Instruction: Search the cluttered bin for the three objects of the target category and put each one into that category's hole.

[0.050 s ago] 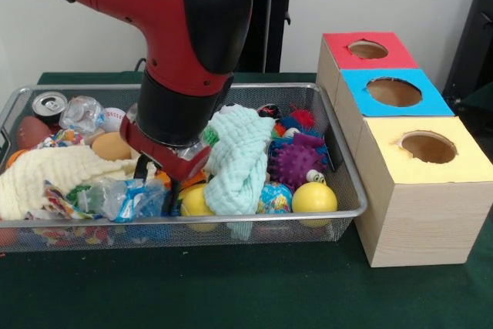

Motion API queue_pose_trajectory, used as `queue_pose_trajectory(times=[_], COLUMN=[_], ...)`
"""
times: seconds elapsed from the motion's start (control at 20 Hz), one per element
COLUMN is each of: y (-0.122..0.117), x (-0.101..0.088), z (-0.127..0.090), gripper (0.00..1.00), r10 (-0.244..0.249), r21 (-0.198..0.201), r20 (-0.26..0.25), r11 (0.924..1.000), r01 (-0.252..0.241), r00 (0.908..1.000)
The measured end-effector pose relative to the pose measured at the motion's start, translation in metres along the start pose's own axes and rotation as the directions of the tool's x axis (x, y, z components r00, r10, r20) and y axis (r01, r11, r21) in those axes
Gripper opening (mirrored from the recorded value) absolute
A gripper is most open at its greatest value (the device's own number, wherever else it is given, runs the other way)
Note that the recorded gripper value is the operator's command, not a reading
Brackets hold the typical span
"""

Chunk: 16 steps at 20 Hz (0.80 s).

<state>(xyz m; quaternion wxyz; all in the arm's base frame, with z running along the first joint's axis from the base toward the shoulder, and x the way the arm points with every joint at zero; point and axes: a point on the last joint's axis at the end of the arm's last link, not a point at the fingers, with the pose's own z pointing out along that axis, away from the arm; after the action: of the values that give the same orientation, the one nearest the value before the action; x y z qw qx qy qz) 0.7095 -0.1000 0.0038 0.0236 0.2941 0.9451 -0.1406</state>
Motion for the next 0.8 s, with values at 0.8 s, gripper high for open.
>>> queue_pose_trajectory(times=[0.8], y=[-0.0071], x=[0.0098], z=[0.0014], gripper=[0.0], r10=[0.015], r21=[-0.022], r20=[0.008], r11=[0.9996], r01=[-0.015], r00=[0.9999])
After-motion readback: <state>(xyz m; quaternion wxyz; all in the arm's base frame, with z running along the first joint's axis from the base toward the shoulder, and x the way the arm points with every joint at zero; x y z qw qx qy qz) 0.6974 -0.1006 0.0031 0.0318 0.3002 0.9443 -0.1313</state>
